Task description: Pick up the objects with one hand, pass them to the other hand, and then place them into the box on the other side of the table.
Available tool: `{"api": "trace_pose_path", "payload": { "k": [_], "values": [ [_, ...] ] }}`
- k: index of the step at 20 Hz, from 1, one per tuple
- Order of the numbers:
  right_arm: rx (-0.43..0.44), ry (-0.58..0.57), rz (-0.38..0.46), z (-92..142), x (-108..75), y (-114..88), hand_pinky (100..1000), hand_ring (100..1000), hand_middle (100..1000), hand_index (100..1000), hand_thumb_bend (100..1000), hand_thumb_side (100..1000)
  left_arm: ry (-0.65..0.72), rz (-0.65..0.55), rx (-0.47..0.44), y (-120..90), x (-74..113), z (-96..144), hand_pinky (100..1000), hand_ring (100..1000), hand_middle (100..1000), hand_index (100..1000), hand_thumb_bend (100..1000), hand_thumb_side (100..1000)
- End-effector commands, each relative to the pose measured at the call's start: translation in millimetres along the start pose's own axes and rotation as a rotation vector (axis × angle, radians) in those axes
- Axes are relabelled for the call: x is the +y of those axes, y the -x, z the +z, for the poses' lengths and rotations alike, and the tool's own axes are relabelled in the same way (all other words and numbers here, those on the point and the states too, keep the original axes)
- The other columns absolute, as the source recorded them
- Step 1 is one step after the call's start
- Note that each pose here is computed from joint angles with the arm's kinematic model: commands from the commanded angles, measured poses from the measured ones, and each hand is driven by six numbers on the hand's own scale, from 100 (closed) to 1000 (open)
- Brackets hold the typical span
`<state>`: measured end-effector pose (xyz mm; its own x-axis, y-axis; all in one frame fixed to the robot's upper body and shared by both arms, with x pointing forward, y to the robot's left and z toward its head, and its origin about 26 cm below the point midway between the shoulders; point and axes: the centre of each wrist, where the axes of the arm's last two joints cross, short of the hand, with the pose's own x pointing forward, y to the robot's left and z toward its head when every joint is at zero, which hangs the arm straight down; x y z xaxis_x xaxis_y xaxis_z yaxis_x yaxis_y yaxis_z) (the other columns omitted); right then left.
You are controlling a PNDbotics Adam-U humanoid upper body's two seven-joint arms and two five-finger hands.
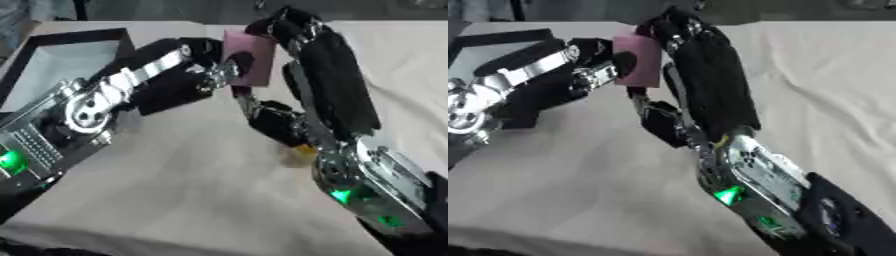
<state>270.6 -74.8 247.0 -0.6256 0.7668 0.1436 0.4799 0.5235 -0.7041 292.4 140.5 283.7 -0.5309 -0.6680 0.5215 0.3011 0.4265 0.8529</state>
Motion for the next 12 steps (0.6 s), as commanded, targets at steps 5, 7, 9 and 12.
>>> {"api": "trace_pose_path", "payload": {
  "k": [5,7,9,12],
  "values": [
    [-0.046,0.033,-0.027,-3.9,-8.5,-4.5,725,645,536,451,100,100,0.017,0.010,-0.038,-8.6,2.4,0.7,1000,880,769,841,246,965],
    [-0.046,0.036,-0.029,-3.8,-8.7,-4.0,725,645,536,450,100,100,0.024,0.019,-0.032,-7.7,1.5,0.9,1000,871,761,827,216,938],
    [-0.046,0.041,-0.032,-4.0,-8.9,-3.7,723,644,536,450,100,100,0.026,0.028,-0.025,-6.6,0.9,1.2,1000,870,760,822,208,928],
    [-0.051,0.045,-0.041,-4.0,-8.8,-3.7,722,644,537,450,100,100,0.020,0.040,-0.019,-6.0,0.4,1.3,1000,859,742,781,171,901]
  ]
}}
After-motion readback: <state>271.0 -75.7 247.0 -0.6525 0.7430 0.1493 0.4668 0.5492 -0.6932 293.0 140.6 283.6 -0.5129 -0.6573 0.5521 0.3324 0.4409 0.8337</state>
